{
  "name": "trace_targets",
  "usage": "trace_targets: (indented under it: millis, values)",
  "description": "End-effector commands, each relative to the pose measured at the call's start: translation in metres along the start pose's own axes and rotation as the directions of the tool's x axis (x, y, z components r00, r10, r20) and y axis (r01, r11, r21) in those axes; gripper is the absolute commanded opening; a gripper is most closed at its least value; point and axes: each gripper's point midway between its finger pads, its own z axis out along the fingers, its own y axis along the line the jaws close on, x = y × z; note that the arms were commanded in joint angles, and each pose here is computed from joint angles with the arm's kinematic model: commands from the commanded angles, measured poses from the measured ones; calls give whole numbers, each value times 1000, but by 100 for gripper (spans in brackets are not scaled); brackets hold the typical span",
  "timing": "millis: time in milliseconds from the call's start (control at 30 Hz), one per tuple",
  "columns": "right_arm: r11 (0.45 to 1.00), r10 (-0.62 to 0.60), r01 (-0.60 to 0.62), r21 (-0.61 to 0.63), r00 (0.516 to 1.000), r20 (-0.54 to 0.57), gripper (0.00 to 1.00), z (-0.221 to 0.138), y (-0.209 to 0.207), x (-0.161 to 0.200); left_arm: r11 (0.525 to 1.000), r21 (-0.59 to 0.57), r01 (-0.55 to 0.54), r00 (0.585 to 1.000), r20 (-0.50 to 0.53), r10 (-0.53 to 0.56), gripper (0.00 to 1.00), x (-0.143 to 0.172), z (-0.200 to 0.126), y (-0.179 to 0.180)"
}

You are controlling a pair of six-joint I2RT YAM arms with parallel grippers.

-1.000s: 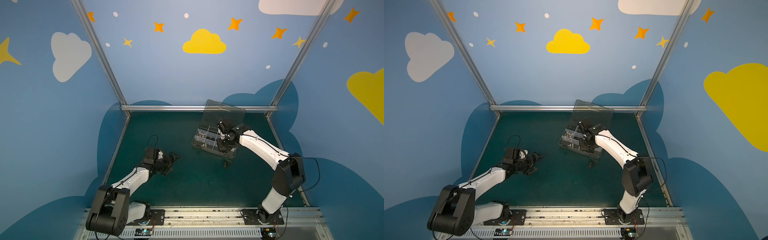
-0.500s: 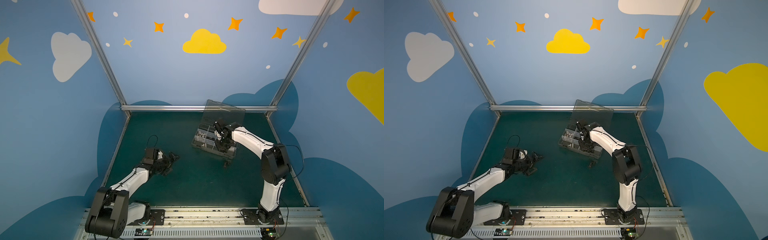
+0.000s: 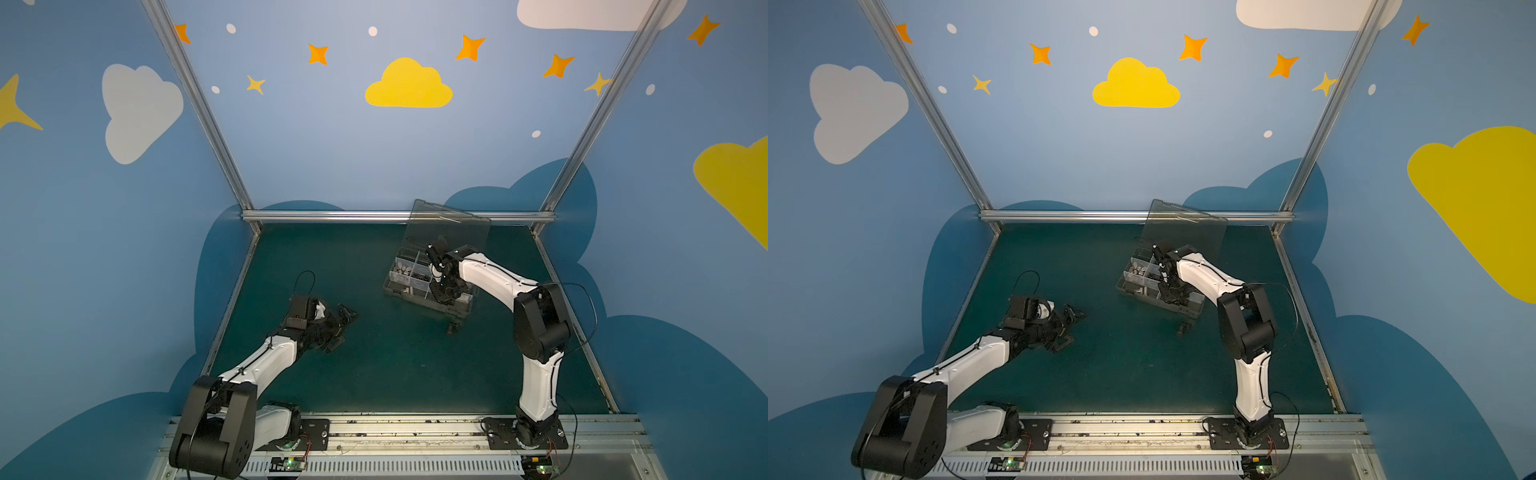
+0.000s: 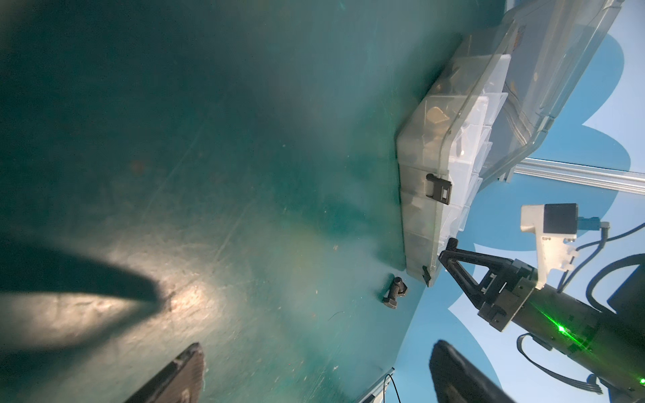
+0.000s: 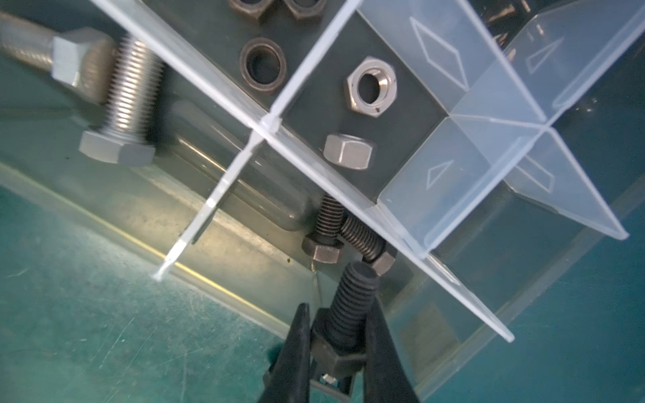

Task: Sort the screws and nuts into containers
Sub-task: Place the screw into the container.

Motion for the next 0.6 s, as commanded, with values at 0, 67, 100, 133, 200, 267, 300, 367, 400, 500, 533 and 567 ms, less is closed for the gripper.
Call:
trace_targets:
  millis: [0, 67, 100, 133, 200, 267, 300, 367, 400, 500, 533, 567]
  values:
    - [1000, 4, -5, 19, 1000, 16, 0, -2, -6, -10, 1000, 11, -28, 999, 23, 28, 100, -5, -5, -9]
    - [1000, 4, -4, 20, 1000, 12, 1, -1, -7, -10, 999, 13, -29, 999, 23, 29, 100, -5, -5, -10]
    - [1000, 5, -5, 21, 1000, 12, 2, -1, -7, -11, 1000, 12, -29, 999, 24, 28, 100, -5, -5, -9]
    - [1000, 3, -4, 21, 1000, 13, 5, -1, -7, -11, 1000, 12, -29, 999, 23, 29, 100, -5, -5, -10]
    - [1000, 5, -6, 25, 1000, 14, 10, -1, -8, -11, 1000, 13, -29, 999, 24, 28, 100, -5, -5, -10]
    - [1000, 6, -7, 27, 1000, 17, 13, -1, -9, -12, 999, 12, -29, 999, 23, 29, 100, -5, -5, -9]
    - [1000, 6, -7, 27, 1000, 20, 16, -1, -9, -13, 999, 13, -30, 999, 22, 29, 100, -4, -5, -10]
    - [1000, 6, -7, 30, 1000, 23, 20, -2, -10, -14, 999, 15, -29, 999, 22, 29, 100, -5, -5, -10]
    - [999, 9, -10, 31, 1000, 26, 23, -3, -11, -14, 999, 16, -30, 999, 22, 30, 100, -4, -5, -11]
    - [999, 24, -25, 34, 999, 28, 26, -9, -12, -15, 999, 23, -29, 999, 18, 28, 100, -4, -6, -12]
    - [999, 33, -34, 42, 999, 34, 27, -12, -14, -15, 999, 29, -29, 999, 18, 29, 100, -4, -6, -13]
    - [999, 36, -38, 40, 998, 43, 31, -15, -14, -16, 999, 36, -29, 999, 16, 29, 100, -4, -6, -15]
